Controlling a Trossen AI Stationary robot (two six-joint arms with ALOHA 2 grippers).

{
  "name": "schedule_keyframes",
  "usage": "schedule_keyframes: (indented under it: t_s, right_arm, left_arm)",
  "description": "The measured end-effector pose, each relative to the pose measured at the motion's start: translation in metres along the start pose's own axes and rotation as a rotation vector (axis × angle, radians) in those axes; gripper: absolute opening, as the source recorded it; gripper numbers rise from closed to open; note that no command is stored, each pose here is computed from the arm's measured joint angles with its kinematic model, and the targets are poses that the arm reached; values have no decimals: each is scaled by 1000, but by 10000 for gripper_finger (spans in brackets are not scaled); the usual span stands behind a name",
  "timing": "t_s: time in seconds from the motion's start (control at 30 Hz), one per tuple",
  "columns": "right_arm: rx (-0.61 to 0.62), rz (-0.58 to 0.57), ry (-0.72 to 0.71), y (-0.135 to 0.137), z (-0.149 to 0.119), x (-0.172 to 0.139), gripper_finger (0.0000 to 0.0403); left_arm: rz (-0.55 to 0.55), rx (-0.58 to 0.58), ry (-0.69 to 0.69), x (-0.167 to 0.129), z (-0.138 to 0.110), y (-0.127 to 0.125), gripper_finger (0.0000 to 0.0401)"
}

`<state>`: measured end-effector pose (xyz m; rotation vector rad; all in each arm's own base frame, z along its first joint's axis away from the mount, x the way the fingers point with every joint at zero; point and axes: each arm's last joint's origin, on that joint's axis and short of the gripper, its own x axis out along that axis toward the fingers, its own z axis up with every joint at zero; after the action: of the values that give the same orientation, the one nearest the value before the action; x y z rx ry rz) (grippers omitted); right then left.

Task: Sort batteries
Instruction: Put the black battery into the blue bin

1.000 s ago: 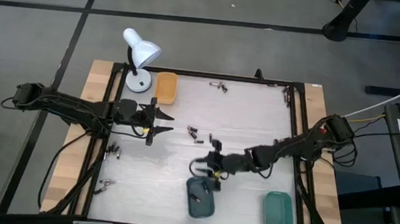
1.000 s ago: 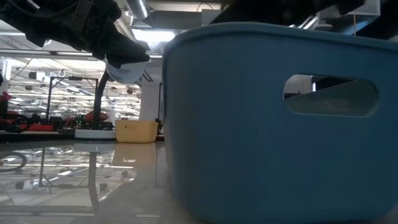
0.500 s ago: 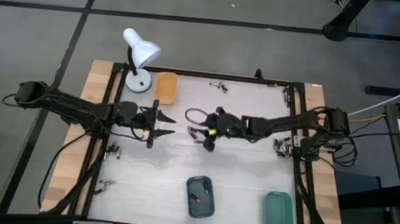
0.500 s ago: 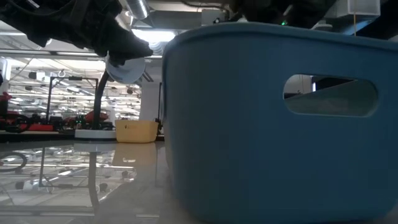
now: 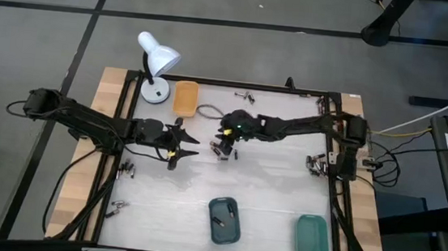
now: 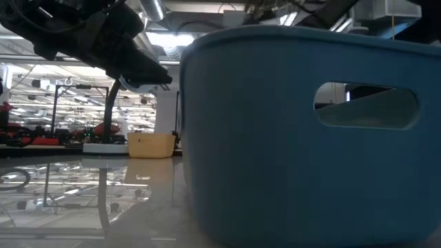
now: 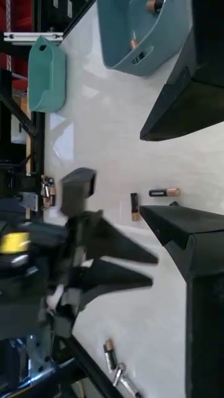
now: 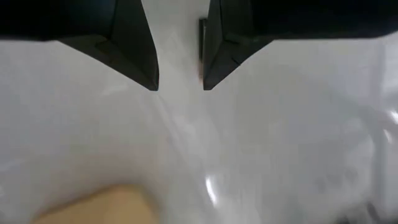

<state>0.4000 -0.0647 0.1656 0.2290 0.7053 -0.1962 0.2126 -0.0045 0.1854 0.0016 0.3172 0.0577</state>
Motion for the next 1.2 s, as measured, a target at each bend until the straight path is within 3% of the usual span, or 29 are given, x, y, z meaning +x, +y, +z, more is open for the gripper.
schedule_keyframes:
  t_s: [0.27, 0.83, 1.2]
  right_arm:
    - [-51, -22, 141, 5, 3, 26, 127]
    - [-97, -65, 170, 27, -6, 28, 127]
    - [-98, -82, 194, 24, -15, 40, 127]
  left_arm:
    - [-10, -24, 61, 0, -6, -3, 169]
    - [-43, -32, 108, -2, -10, -11, 169]
    - [-45, -27, 72, -2, -7, -11, 169]
